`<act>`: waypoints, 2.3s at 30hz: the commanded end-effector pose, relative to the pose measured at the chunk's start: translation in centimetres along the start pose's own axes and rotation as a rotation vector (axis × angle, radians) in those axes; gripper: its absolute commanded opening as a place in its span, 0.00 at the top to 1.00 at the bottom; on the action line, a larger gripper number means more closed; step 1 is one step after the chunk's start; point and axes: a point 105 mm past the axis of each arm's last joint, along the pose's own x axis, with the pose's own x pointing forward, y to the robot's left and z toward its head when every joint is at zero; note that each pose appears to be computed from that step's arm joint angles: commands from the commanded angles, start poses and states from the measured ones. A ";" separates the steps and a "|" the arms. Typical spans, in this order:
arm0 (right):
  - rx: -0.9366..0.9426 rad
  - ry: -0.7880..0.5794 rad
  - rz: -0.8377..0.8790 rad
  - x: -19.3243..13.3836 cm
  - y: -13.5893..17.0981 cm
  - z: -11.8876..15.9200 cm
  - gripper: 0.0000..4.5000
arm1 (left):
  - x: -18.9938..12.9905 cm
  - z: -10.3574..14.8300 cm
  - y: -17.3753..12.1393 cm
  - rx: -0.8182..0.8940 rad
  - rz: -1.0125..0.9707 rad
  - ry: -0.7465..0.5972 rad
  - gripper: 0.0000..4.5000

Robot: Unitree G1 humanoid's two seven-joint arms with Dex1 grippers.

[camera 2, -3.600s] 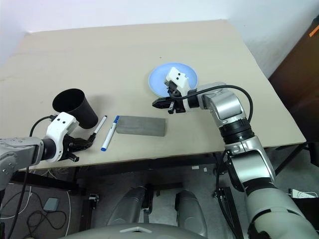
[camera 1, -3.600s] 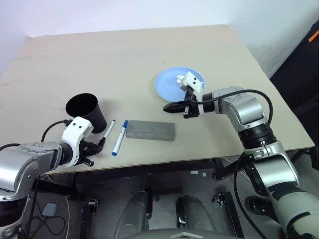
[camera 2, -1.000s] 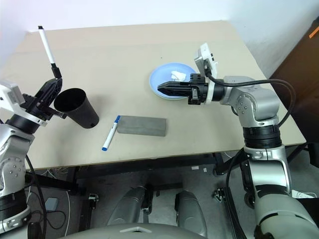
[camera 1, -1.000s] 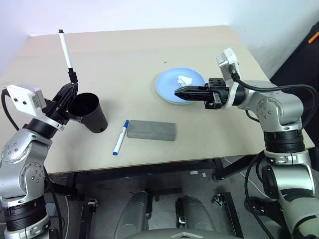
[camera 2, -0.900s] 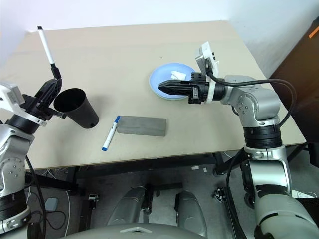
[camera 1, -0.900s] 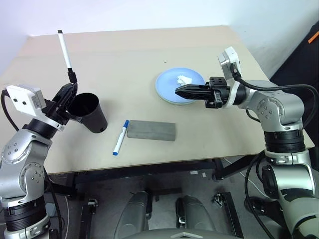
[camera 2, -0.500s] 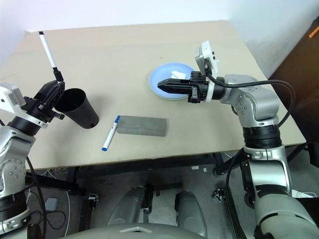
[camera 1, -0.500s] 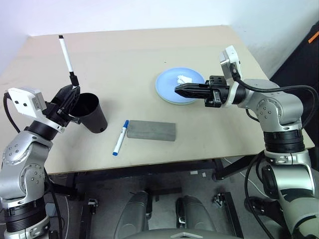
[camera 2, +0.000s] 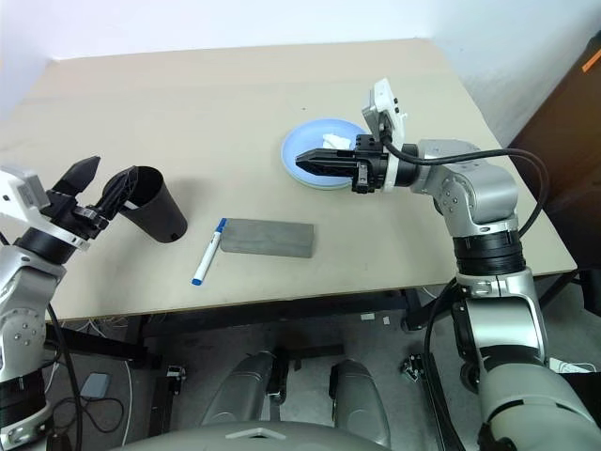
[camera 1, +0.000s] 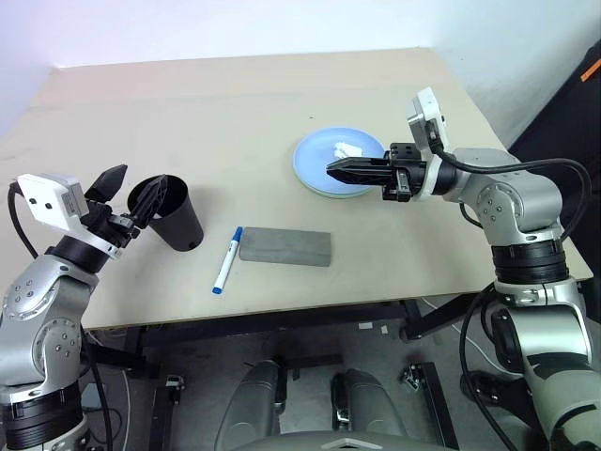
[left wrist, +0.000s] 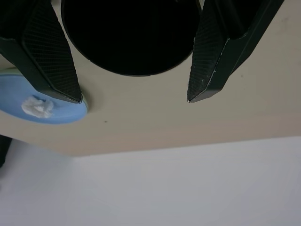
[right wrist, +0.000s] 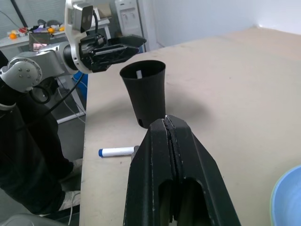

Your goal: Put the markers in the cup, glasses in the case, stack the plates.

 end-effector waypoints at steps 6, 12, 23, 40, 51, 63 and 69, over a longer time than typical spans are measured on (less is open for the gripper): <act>-0.018 0.002 0.012 0.2 -0.1 0.9 1.00 | -1.2 3.3 -1.7 0.040 -0.144 0.008 0.17; -0.015 0.004 0.011 0.0 -0.5 0.9 1.00 | -3.5 4.0 -3.9 0.042 -0.243 0.258 0.17; -0.037 0.011 -0.011 -0.5 -1.0 1.1 1.00 | -4.2 2.9 -6.5 -0.017 -0.282 0.606 0.17; -0.065 0.031 -0.061 -1.5 -1.3 1.2 1.00 | -2.3 -2.7 -7.3 -0.072 -0.132 0.847 0.17; -0.069 0.034 -0.093 -2.1 -1.4 1.2 1.00 | -0.4 -6.3 -7.6 -0.020 -0.057 0.915 0.17; -0.064 0.044 -0.136 -2.7 -1.3 0.7 1.00 | 0.2 -8.4 -7.4 0.031 -0.024 0.999 0.17; -0.062 0.038 -0.149 -2.8 -1.2 0.6 1.00 | 0.2 -9.0 -7.1 0.044 -0.028 1.028 0.17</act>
